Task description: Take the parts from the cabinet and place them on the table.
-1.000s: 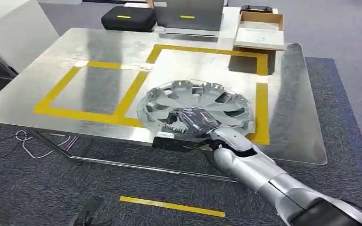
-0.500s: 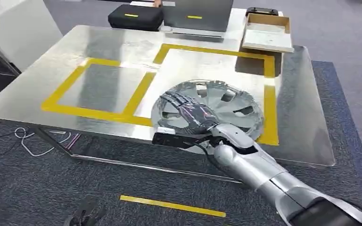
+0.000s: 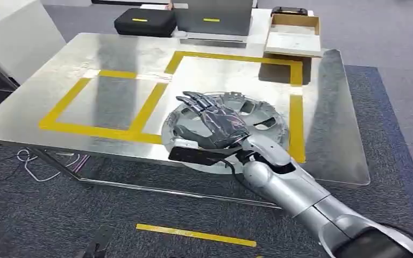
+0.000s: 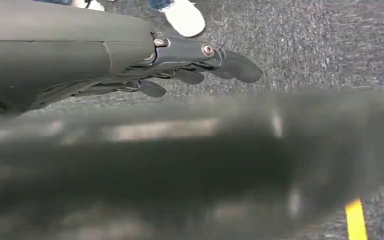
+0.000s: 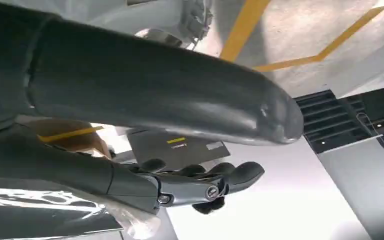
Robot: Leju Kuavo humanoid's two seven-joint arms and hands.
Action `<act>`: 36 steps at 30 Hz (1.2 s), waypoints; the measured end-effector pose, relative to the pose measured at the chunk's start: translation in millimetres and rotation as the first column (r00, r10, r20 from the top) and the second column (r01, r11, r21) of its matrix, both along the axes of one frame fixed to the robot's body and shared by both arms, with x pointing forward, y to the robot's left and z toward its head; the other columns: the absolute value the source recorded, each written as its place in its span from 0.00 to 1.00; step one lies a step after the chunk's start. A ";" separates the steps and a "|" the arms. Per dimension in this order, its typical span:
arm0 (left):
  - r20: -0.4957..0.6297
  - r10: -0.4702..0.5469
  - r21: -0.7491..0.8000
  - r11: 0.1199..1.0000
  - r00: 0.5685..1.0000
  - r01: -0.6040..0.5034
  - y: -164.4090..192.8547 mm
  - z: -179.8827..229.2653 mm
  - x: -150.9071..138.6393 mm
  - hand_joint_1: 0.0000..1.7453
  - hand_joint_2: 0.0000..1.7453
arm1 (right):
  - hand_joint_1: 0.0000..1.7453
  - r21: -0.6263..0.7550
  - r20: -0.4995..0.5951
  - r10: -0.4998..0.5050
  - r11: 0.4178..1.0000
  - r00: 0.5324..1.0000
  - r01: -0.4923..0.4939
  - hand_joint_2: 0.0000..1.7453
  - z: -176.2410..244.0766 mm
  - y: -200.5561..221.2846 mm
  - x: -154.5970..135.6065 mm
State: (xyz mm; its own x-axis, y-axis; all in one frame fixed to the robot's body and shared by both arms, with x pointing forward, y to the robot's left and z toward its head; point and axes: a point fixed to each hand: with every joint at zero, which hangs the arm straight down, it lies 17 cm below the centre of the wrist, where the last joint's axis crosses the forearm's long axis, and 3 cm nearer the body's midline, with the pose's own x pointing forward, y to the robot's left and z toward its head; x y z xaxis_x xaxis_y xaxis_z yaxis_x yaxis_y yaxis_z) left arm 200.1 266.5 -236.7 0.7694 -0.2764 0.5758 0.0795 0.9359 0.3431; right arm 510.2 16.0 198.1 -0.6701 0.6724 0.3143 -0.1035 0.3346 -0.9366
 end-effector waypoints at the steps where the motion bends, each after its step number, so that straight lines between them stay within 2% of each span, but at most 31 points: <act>1: 0.001 0.002 0.001 1.000 1.000 -0.002 -0.1 0.1 0.2 0.00 0.00 | 0.00 0.009 0.005 0.001 1.000 1.000 -0.001 0.00 3.3 0.3 -0.4; 6: -0.008 0.019 0.012 1.000 1.000 -0.019 2.7 -1.6 -6.3 0.00 0.00 | 0.00 0.106 0.037 -0.004 0.994 0.999 0.000 0.00 29.8 -7.6 -4.9; 10: -0.008 0.019 0.012 1.000 1.000 -0.019 2.7 -1.6 -6.4 0.00 0.00 | 0.00 0.110 0.039 -0.004 0.994 0.999 -0.001 0.00 31.7 -7.4 -5.2; 17: -0.010 0.029 0.017 0.999 1.000 -0.028 4.6 -2.0 -8.3 0.00 0.00 | 0.00 0.199 0.104 -0.021 0.980 0.994 0.000 0.00 72.2 -35.8 -11.8; 29: -0.013 0.030 0.014 0.999 0.999 -0.030 3.9 -2.6 -10.3 0.00 0.00 | 0.00 0.221 0.104 -0.017 0.975 0.994 -0.007 0.00 75.3 -38.8 -16.2; 36: -0.015 0.040 0.020 0.999 0.999 -0.040 6.6 -3.2 -12.8 0.00 0.00 | 0.00 0.247 0.106 -0.055 0.969 0.993 0.027 0.00 85.7 -63.6 -3.7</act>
State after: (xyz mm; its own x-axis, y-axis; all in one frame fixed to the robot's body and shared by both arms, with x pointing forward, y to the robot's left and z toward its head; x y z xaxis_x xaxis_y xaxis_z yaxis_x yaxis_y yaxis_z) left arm 187.3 273.2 -239.8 0.7890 -0.2564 0.5584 0.0473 0.9314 0.3608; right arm 506.4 -47.7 283.8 -0.6836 0.6121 0.3976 0.0152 0.5566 -0.8307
